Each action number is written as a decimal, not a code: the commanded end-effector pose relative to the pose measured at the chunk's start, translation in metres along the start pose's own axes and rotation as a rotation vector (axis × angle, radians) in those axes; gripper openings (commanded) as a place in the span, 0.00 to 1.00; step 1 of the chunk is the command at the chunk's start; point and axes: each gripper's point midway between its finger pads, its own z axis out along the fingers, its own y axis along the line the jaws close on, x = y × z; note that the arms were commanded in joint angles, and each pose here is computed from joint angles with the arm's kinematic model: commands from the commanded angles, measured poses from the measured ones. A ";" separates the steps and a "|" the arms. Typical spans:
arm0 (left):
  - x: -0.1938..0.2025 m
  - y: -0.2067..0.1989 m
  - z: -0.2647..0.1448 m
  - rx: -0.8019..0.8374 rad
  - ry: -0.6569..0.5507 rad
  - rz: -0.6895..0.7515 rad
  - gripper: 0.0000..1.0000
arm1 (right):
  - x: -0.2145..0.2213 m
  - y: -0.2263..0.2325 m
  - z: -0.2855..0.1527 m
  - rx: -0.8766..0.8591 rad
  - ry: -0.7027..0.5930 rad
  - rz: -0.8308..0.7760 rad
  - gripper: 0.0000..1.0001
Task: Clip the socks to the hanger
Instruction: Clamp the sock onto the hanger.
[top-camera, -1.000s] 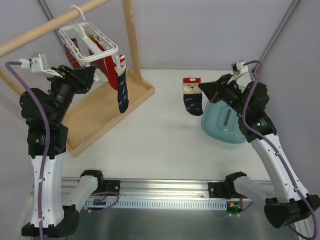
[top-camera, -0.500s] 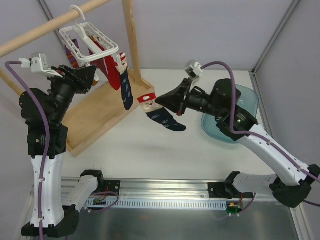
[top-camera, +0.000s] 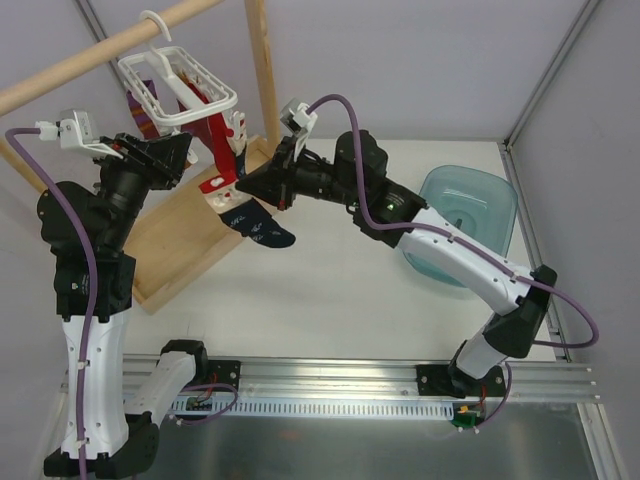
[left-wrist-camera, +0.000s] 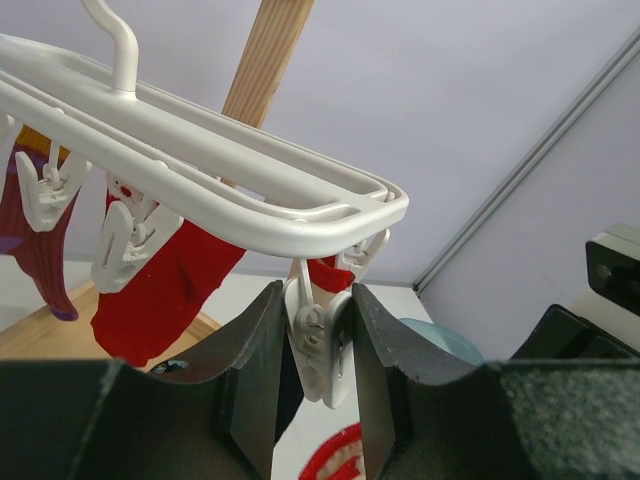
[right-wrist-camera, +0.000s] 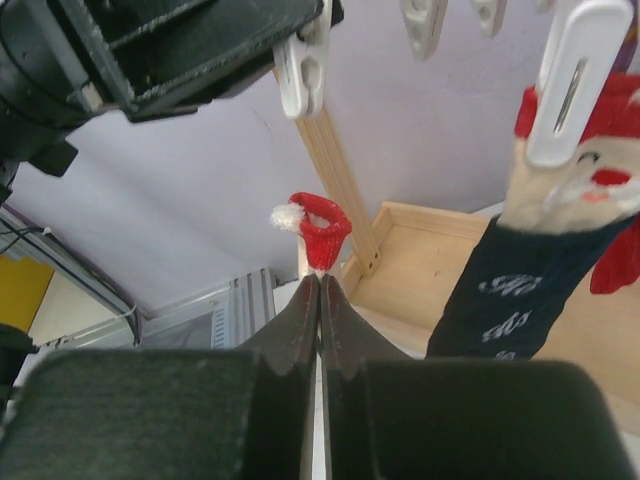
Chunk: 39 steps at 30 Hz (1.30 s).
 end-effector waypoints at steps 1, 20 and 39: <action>-0.015 -0.015 -0.006 0.054 -0.053 0.011 0.06 | -0.060 0.020 0.007 -0.059 -0.161 -0.050 0.01; -0.014 -0.021 -0.011 0.099 -0.061 0.109 0.05 | -0.072 0.016 0.031 -0.086 -0.224 -0.014 0.01; -0.020 -0.026 -0.008 0.138 -0.095 0.161 0.03 | -0.072 0.025 0.016 -0.169 -0.217 0.001 0.01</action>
